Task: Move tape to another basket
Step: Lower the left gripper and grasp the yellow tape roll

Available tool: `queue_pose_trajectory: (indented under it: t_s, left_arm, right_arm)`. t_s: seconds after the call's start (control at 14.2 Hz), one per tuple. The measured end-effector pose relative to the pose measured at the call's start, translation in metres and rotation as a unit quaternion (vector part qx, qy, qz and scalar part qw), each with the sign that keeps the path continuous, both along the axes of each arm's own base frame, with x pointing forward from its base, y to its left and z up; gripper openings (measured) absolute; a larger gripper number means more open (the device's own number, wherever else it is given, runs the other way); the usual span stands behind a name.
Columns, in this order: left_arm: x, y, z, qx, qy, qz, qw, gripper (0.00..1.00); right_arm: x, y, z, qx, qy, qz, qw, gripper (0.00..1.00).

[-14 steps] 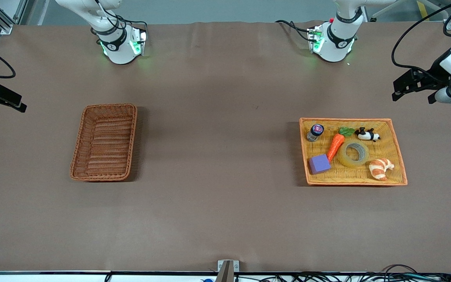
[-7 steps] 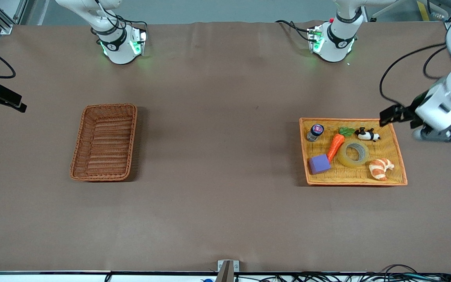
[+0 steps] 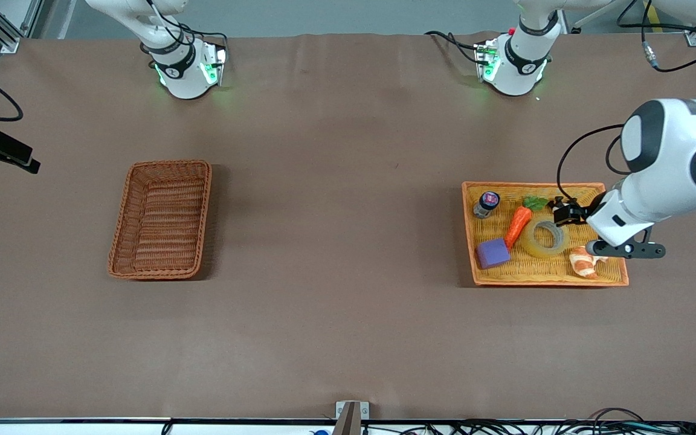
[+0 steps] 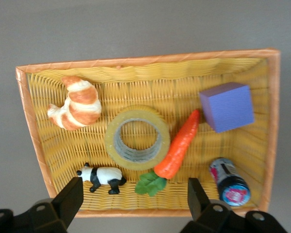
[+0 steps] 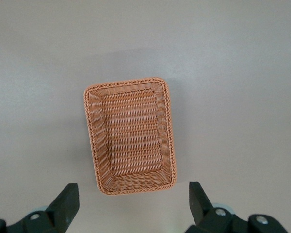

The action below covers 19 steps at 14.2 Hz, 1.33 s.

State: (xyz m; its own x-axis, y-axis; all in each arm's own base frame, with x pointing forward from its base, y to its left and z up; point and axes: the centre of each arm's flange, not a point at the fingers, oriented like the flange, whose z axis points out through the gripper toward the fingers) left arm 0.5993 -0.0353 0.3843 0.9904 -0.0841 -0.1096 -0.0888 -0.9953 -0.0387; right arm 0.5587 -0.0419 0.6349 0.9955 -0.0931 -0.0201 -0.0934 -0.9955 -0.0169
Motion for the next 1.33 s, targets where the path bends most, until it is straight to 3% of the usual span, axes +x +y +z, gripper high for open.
queue_pose_trajectory:
  t_s: [0.42,0.84,1.26,1.33]
  left_arm:
    - [-0.021,0.026,-0.090,0.003,0.024,0.000,1.000,0.95]
    - [-0.020,0.040,-0.170,0.002,0.036,0.004,0.999,0.90]
    - [-0.017,0.053,-0.180,0.002,0.035,0.013,0.999,0.27]
    - [-0.013,0.052,-0.175,0.002,0.029,0.012,1.000,0.22]
  right_arm:
    - [0.000,-0.001,0.000,0.000,0.000,-0.001,1.000,1.00]
    - [0.000,-0.001,0.000,0.000,0.000,-0.001,1.000,1.00]
    - [0.000,-0.001,0.000,0.000,0.000,-0.001,1.000,1.00]
    - [0.000,-0.001,0.000,0.000,0.000,-0.001,1.000,1.00]
